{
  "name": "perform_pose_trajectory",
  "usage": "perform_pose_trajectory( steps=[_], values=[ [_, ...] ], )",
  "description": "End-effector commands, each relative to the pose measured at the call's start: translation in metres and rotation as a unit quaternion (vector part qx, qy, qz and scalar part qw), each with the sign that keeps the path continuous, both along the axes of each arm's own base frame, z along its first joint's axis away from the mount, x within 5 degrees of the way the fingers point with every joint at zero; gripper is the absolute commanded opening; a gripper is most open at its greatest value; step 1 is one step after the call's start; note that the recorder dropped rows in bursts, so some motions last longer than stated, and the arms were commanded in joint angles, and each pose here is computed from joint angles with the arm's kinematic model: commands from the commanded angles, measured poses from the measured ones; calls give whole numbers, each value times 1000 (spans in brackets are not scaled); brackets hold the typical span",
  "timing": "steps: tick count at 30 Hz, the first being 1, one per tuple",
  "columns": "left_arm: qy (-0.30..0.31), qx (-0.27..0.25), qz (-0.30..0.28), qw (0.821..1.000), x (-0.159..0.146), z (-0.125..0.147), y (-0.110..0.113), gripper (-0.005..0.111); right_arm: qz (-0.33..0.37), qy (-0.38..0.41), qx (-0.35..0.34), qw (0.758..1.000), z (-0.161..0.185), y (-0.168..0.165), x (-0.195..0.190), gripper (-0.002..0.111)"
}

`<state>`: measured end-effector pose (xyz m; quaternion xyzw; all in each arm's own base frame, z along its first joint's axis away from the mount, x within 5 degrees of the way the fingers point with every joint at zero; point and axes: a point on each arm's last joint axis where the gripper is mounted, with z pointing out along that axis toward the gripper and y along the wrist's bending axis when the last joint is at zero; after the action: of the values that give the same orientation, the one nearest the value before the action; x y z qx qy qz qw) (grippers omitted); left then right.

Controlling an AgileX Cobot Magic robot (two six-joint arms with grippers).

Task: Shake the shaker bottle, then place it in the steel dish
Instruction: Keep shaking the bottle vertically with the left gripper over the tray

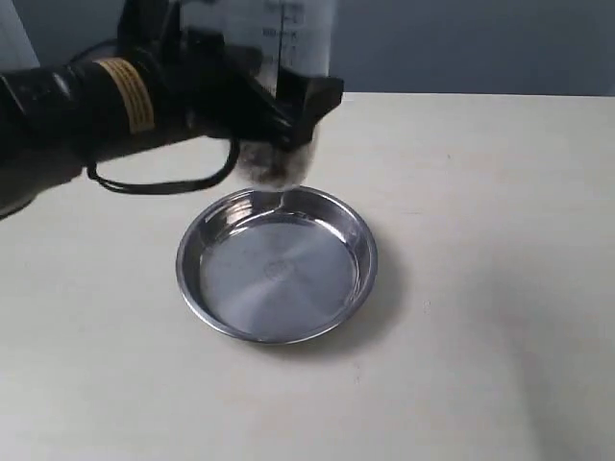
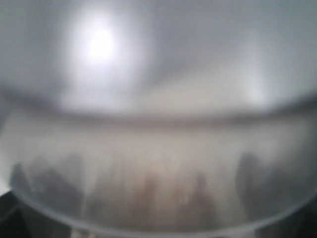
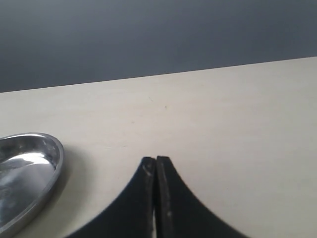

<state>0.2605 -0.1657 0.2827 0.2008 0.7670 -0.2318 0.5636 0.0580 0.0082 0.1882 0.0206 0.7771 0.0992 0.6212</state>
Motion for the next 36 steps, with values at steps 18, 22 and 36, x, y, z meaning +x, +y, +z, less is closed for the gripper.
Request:
perform_pose_trajectory(
  steps=[18, 22, 36],
  values=[
    [68, 85, 41, 993, 1, -53, 28, 0, 1, -4, -4, 1000, 0, 0, 0, -1],
    [138, -59, 206, 967, 20, -51, 69, 0, 1, -4, -4, 1000, 0, 0, 0, -1],
    [37, 116, -60, 991, -29, -33, -2, 0, 1, -5, -4, 1000, 1, 0, 1, -1]
  ],
)
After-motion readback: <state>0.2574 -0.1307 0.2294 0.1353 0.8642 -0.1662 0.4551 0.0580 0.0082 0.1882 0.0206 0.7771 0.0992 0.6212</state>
